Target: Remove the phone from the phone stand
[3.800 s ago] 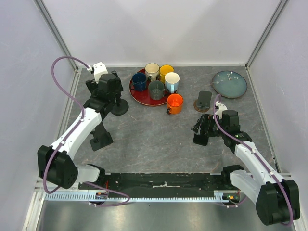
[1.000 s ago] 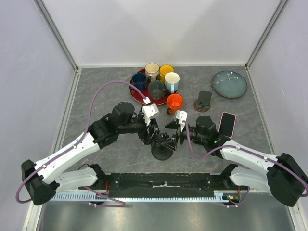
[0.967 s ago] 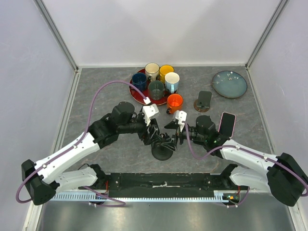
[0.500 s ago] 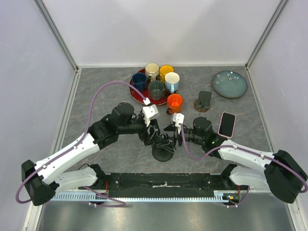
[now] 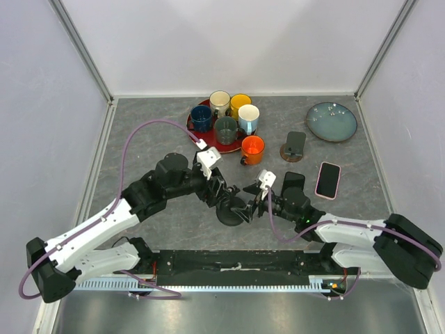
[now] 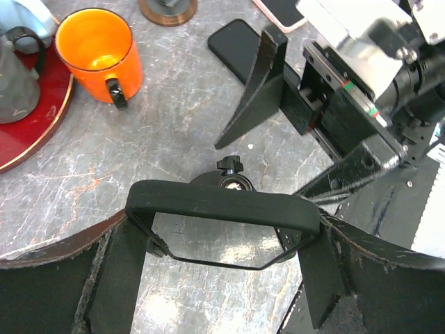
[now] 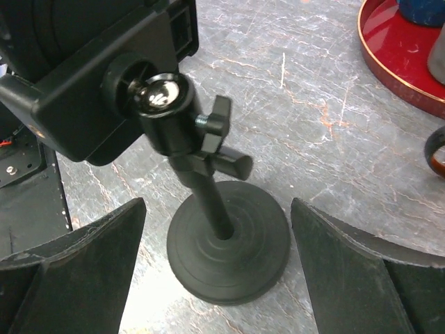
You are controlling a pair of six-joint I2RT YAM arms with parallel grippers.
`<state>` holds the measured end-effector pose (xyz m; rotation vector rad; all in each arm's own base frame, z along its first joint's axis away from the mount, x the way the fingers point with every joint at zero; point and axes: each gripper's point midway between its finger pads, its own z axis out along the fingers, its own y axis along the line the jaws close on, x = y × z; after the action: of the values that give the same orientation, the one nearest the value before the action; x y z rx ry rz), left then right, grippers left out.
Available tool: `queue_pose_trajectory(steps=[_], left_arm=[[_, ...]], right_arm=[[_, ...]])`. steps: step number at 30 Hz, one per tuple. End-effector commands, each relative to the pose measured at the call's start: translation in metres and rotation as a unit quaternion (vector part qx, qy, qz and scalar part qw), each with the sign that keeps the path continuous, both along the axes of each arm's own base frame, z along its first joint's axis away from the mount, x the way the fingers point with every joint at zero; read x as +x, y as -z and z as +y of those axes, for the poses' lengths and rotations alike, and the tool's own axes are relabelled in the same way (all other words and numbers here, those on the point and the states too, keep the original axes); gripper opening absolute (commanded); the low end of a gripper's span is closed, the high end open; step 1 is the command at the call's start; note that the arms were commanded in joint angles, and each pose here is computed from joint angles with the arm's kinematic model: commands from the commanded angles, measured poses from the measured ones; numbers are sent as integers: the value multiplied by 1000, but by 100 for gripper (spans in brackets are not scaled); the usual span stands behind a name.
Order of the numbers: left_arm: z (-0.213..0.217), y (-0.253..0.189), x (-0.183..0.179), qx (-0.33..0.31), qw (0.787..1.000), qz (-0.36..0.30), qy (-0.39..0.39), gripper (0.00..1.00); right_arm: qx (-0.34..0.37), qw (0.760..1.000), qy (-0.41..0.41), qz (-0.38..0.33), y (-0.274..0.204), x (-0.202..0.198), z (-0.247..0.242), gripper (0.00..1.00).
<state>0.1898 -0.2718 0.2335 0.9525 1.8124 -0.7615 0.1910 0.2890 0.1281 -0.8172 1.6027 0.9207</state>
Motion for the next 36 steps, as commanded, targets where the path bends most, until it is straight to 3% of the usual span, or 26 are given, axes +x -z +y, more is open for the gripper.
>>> queue_pose_trajectory(steps=[1,10,18,27,34,36], left_arm=[[-2,-60,17,-94,993,-62,-47,2],[2,-57,24,-99,991,-53,-78,2],[1,-56,27,-111,989,-43,-92,2],[2,-48,30,-108,988,-34,-104,2],[0,-41,31,-95,990,-22,-103,2],[0,-37,32,-78,992,-19,-101,2]], right_arm=[[73,996,36,-29,-28,8,14,91],[99,991,86,-42,-22,22,32,88],[116,988,97,-32,-10,34,48,75],[110,988,104,-32,4,44,58,46],[80,990,106,-37,19,44,54,0],[61,993,95,-38,26,41,54,0]])
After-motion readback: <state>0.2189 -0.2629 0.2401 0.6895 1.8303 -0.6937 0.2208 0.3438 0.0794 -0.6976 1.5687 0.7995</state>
